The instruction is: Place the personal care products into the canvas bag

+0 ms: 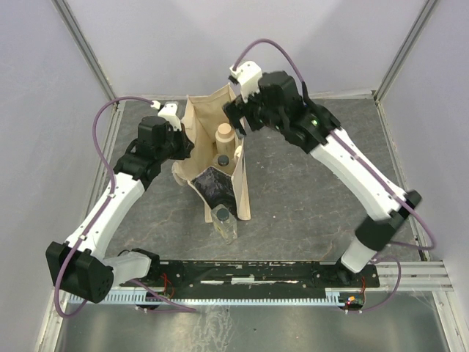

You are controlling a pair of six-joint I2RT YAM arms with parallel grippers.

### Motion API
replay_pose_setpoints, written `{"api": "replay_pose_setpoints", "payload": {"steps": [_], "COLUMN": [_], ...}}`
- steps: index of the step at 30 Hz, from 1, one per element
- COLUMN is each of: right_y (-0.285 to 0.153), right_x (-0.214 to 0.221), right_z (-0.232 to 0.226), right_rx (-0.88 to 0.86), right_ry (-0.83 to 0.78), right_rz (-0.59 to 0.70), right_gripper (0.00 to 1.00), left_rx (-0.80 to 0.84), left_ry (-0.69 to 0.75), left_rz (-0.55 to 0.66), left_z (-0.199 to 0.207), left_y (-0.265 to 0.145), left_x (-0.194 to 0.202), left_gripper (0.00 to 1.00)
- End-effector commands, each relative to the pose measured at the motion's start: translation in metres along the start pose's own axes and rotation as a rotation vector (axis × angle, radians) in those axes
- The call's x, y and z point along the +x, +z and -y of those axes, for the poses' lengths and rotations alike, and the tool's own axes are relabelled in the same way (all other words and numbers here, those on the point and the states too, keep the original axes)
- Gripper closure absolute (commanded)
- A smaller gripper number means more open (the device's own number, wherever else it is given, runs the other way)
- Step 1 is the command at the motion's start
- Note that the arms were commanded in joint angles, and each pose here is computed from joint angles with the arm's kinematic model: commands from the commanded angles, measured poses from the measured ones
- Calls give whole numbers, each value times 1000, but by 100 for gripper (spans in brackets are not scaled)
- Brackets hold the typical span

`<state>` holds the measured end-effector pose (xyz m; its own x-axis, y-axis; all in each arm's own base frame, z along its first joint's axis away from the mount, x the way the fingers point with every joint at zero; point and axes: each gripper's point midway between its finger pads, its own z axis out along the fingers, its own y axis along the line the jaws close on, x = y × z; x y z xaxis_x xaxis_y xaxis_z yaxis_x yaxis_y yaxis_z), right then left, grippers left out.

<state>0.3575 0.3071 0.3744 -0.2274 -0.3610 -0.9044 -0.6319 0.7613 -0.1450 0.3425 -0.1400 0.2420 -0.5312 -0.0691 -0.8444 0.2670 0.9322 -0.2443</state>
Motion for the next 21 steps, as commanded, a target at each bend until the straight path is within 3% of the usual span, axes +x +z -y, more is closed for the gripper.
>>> {"api": "replay_pose_setpoints", "payload": {"steps": [1,11,21], "right_y": [-36,-102,-107], "right_x": [46,132,157], "right_z": [-34,-101,-178], "right_rx": [-29,-96,-250], "right_ry": [-34,-64,-69], "right_rz": [-120,-273,-283], "right_gripper": [0,0,0], "left_rx": [12,-9,-5], "left_ry": [27,39,40], "left_rz": [22,21,3], "left_z": [4,0,0], "left_y": [5,8,6], "left_x": [-12,-12,-8], "left_gripper": [97,97,97]}}
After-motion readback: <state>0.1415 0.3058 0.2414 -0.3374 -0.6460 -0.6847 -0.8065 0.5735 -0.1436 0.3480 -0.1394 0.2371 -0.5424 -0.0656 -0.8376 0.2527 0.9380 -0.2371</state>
